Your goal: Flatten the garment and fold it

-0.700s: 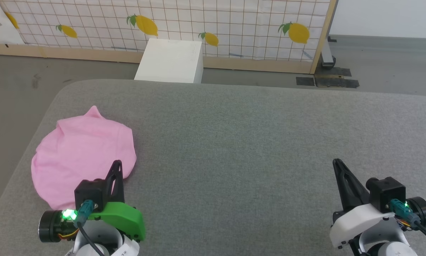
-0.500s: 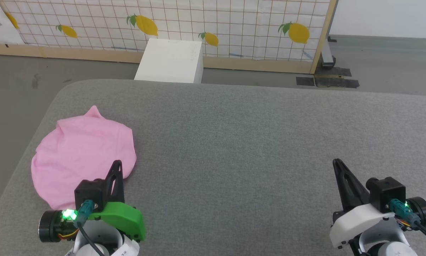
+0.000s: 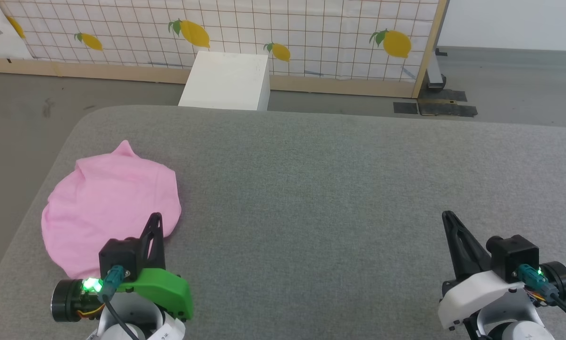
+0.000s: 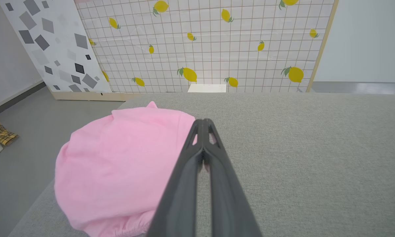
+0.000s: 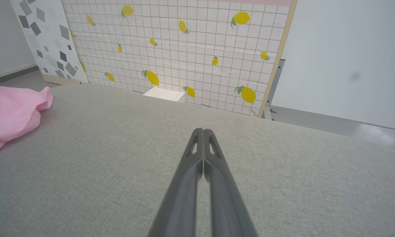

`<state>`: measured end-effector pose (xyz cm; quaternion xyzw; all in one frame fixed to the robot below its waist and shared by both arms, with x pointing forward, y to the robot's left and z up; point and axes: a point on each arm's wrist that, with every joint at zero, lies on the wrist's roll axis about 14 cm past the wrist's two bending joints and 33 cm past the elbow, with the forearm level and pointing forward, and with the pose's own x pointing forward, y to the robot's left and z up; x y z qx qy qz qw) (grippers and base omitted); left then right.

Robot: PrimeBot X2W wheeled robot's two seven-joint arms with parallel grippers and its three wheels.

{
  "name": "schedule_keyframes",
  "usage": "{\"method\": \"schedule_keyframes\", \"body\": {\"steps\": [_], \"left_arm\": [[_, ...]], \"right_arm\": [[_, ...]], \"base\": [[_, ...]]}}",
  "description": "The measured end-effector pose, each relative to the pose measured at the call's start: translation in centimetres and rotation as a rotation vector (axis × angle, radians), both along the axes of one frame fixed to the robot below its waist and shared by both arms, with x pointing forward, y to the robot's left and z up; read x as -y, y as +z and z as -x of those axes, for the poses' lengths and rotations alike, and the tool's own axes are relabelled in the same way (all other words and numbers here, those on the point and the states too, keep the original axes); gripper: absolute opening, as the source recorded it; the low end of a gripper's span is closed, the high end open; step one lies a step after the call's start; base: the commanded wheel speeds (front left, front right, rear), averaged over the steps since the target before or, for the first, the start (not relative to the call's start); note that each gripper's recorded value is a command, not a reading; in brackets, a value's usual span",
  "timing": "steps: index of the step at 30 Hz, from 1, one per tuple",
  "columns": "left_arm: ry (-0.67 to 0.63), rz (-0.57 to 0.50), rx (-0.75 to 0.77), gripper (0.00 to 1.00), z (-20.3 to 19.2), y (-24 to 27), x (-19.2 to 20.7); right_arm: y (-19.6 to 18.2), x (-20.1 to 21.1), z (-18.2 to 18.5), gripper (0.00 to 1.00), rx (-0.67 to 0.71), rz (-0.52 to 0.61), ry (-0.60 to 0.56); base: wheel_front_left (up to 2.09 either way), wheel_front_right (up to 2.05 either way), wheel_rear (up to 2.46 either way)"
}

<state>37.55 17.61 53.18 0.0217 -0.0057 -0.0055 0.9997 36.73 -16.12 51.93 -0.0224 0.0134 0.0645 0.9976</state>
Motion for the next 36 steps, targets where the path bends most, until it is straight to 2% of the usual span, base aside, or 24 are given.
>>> {"method": "schedule_keyframes", "body": {"steps": [18,19,36], "left_arm": [[0.0,0.0,0.0,0.0,0.0,0.0,0.0],[0.0,0.0,0.0,1.0,0.0,0.0,-0.01],[0.002,0.018,0.008,1.0,0.32,-0.08,0.1]], "right_arm": [[0.0,0.0,0.0,0.0,0.0,0.0,0.0],[0.0,0.0,0.0,1.0,0.0,0.0,0.0],[0.04,-0.59,-0.26,1.0,0.01,-0.009,0.018]], "base": [[0.0,0.0,0.0],[0.0,0.0,0.0],[0.0,0.0,0.0]]}}
